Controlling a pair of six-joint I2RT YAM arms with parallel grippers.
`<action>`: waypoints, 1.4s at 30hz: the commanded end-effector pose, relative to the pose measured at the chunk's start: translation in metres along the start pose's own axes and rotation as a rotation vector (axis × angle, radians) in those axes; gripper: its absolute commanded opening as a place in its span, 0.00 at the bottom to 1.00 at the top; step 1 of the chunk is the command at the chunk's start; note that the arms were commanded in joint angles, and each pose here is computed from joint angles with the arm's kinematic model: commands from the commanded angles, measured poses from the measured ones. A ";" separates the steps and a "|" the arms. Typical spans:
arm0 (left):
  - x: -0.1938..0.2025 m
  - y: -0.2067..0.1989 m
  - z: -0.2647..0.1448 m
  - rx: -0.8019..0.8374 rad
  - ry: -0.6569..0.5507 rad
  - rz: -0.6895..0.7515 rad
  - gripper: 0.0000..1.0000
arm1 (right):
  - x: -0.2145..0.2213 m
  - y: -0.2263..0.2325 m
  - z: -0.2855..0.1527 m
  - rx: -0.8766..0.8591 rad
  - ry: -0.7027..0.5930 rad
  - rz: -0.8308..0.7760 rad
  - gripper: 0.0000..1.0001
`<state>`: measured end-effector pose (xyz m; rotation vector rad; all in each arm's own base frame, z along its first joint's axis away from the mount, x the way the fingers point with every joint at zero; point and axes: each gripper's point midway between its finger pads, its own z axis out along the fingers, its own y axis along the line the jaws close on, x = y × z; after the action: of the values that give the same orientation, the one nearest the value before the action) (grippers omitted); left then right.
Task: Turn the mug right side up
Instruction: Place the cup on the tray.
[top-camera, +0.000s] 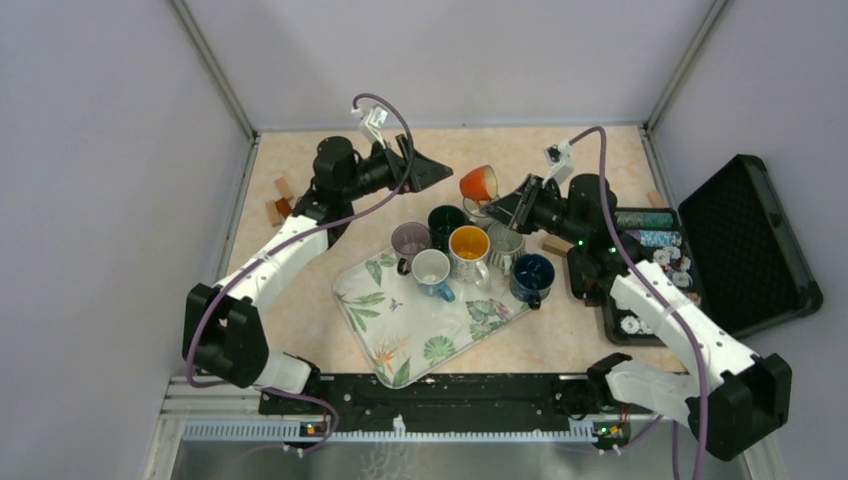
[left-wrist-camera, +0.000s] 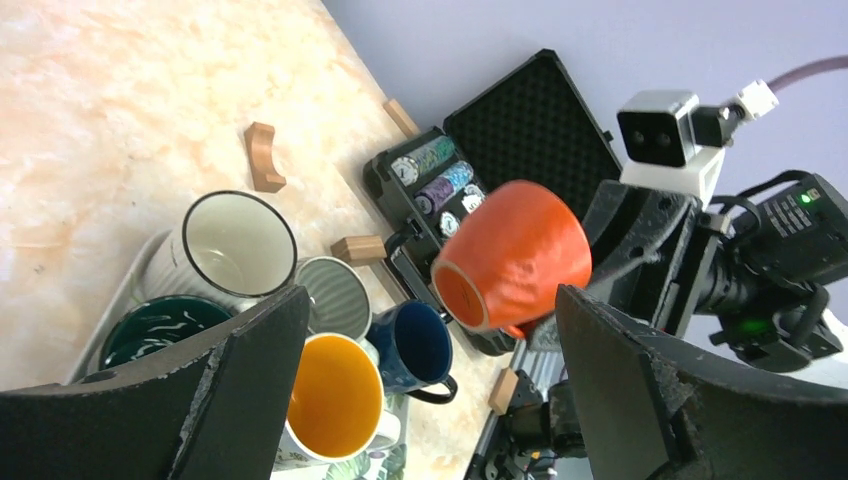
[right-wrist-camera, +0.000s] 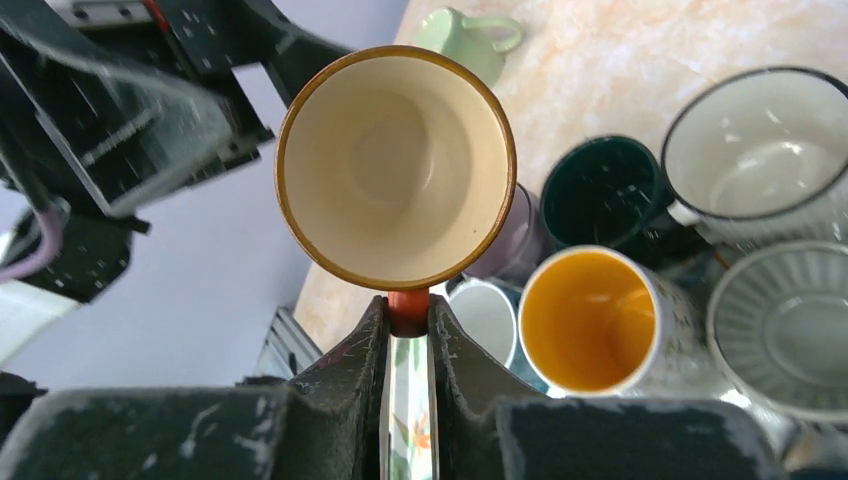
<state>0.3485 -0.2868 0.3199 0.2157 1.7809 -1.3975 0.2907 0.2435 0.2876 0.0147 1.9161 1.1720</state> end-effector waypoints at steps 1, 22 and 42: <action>-0.026 -0.019 -0.009 -0.003 -0.056 0.129 0.98 | -0.004 0.014 -0.034 0.018 0.023 -0.119 0.00; -0.032 -0.008 -0.022 -0.064 -0.066 0.198 0.98 | 0.115 -0.048 -0.120 0.307 0.452 -0.189 0.00; -0.034 0.003 -0.032 -0.117 -0.071 0.233 0.98 | 0.170 -0.100 -0.103 0.472 0.518 -0.188 0.00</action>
<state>0.3594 -0.2542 0.3072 0.2622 1.8226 -1.1573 0.1395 0.1743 0.1208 -0.2751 2.6130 0.6335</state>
